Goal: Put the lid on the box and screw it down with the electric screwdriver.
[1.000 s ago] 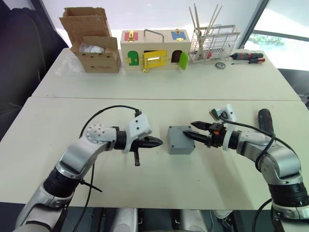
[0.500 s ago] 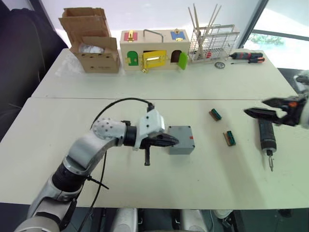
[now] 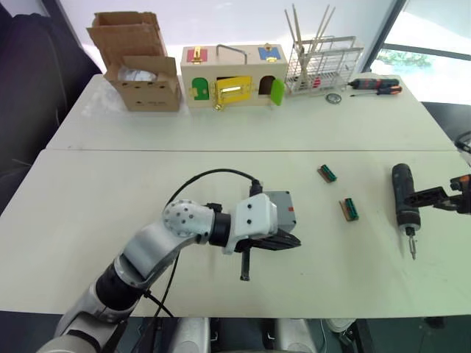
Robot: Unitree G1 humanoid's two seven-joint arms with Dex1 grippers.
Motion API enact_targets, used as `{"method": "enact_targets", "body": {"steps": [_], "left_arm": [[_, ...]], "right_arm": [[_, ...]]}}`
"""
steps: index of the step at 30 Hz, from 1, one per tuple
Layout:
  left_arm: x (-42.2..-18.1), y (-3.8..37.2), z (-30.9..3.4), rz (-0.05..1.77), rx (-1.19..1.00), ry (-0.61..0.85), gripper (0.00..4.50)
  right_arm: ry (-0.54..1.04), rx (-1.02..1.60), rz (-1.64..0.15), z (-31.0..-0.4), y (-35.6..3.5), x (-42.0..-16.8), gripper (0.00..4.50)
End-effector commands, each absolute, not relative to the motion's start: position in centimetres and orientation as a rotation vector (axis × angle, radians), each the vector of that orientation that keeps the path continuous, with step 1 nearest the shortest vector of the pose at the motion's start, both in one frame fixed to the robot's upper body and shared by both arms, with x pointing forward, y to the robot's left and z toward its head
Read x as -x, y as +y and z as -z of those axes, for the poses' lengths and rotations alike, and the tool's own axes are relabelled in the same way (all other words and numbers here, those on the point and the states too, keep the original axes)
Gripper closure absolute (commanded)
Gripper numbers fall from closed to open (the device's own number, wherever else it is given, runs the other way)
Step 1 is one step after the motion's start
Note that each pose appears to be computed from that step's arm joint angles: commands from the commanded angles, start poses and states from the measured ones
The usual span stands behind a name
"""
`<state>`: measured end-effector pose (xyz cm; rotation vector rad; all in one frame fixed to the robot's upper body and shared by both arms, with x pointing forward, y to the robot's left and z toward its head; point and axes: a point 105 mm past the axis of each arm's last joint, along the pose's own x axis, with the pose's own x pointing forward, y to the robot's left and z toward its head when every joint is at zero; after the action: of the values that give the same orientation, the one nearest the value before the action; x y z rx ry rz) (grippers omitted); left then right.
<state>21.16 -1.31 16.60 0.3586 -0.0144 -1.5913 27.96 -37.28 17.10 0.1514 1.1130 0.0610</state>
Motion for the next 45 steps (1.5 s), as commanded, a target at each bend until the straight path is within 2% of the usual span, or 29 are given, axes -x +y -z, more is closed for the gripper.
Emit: {"method": "enact_targets", "body": {"steps": [1,6,11,14,20,26,28,30,32,34,37,39,41,45], "left_arm": [[-20.1,-1.2,-17.2,1.593,-0.360,-0.040,4.50],[-20.5,-1.2,-17.1,1.543,-0.365,-0.025,4.50],[-20.5,-1.2,-17.1,1.527,-0.366,-0.013,4.50],[-20.5,-1.0,-16.9,1.516,-0.368,-0.002,4.50],[-21.2,-1.1,-16.6,1.490,-0.371,0.002,4.50],[-21.8,-0.9,-16.2,1.483,-0.379,0.013,4.50],[-22.4,-0.5,-16.1,1.468,-0.383,0.022,4.50],[-23.9,0.4,-16.0,1.437,-0.374,0.041,4.50],[-24.9,1.2,-16.1,1.418,-0.344,0.049,4.50],[-26.0,1.9,-16.2,1.398,-0.324,0.054,4.50],[-27.6,2.9,-16.1,1.361,-0.314,0.065,4.50],[-28.0,3.2,-16.0,1.372,-0.296,0.079,4.50],[-28.3,3.1,-16.0,1.387,-0.284,0.090,4.50],[-29.1,2.9,-16.1,1.393,-0.289,0.091,4.50]], "right_arm": [[1.143,-0.128,-0.018,-16.6,-38.4,-28.5,0.03],[1.199,-0.085,-0.020,-14.6,-38.3,-29.9,0.03],[1.275,-0.012,-0.051,-12.9,-38.2,-30.1,0.03],[1.336,0.056,-0.073,-12.2,-38.4,-29.8,0.73],[1.401,0.120,-0.081,-11.3,-38.9,-29.2,2.70],[1.367,0.138,-0.094,-11.5,-38.8,-29.8,2.70],[1.263,0.107,-0.096,-13.0,-38.3,-31.1,2.70],[0.970,-0.014,-0.113,-17.9,-37.0,-34.2,2.70],[0.775,-0.117,-0.132,-21.5,-36.1,-35.7,2.70],[0.621,-0.198,-0.186,-24.4,-35.2,-36.4,2.70],[0.351,-0.267,-0.370,-28.7,-32.9,-36.4,2.70],[0.048,-0.270,-0.535,-31.2,-29.2,-35.3,2.70],[-0.184,-0.278,-0.579,-31.6,-27.2,-32.7,2.70],[-0.234,-0.351,-0.576,-28.1,-22.4,-31.2,2.70]]}}
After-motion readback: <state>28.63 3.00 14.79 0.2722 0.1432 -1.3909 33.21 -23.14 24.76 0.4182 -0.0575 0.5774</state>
